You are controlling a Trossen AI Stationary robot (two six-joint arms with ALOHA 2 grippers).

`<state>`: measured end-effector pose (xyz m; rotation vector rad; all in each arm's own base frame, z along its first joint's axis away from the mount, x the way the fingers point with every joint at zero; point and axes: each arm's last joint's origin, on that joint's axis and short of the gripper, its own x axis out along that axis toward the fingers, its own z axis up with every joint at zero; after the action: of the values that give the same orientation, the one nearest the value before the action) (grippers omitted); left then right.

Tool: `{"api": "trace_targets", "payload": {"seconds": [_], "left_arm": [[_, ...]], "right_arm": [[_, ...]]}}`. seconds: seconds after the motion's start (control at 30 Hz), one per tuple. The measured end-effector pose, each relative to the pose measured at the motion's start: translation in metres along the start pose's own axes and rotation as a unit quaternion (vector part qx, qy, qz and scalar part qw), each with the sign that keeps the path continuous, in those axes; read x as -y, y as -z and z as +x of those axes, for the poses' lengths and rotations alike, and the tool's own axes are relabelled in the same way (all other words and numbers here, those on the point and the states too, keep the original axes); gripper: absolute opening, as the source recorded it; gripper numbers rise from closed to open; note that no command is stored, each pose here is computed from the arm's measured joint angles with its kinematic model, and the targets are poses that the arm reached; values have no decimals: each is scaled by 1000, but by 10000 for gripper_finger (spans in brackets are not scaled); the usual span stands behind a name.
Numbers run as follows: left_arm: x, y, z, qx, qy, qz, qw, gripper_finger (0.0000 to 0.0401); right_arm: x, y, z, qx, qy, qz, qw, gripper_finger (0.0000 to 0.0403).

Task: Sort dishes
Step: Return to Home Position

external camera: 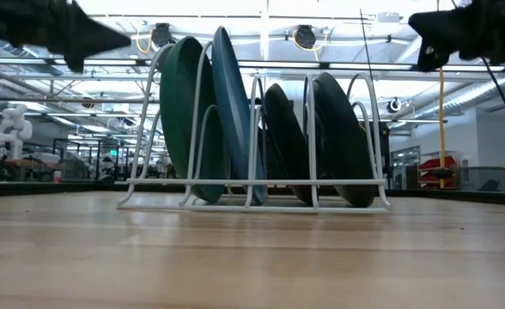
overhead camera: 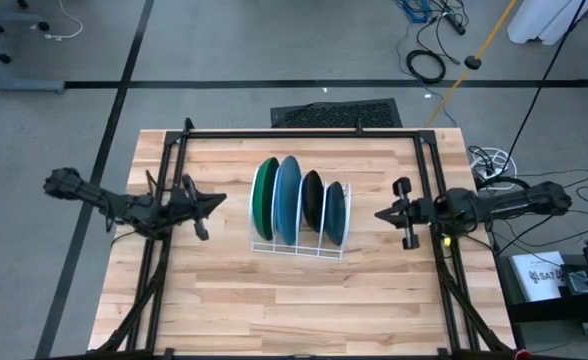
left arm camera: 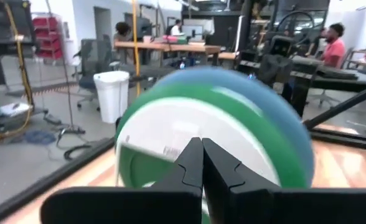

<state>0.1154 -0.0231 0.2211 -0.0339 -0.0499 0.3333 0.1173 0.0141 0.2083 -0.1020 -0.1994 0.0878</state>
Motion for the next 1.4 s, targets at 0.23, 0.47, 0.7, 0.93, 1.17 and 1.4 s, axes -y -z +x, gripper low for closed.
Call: {"api": "trace_targets", "payload": {"seconds": [0.23,0.47,0.7,0.93,1.17,1.4], "left_arm": [[-5,29,0,-5,16,-14,1000,2],[-9,44,-2,-6,22,-3,1000,2],[-10,51,-5,-17,22,7,1000,1],[-11,57,-5,-44,23,13,999,1],[-12,57,-7,-45,27,17,999,1],[-16,54,-13,-27,30,27,999,1]], "right_arm": [[-2,18,-4,5,-1,4,1000,0],[-3,20,-3,-3,-16,0,1000,0],[-4,28,-1,-41,-17,14,999,0],[-4,31,0,-54,-16,22,998,0],[0,25,-3,-32,38,7,999,0],[0,23,-14,-31,38,8,999,0]]}}
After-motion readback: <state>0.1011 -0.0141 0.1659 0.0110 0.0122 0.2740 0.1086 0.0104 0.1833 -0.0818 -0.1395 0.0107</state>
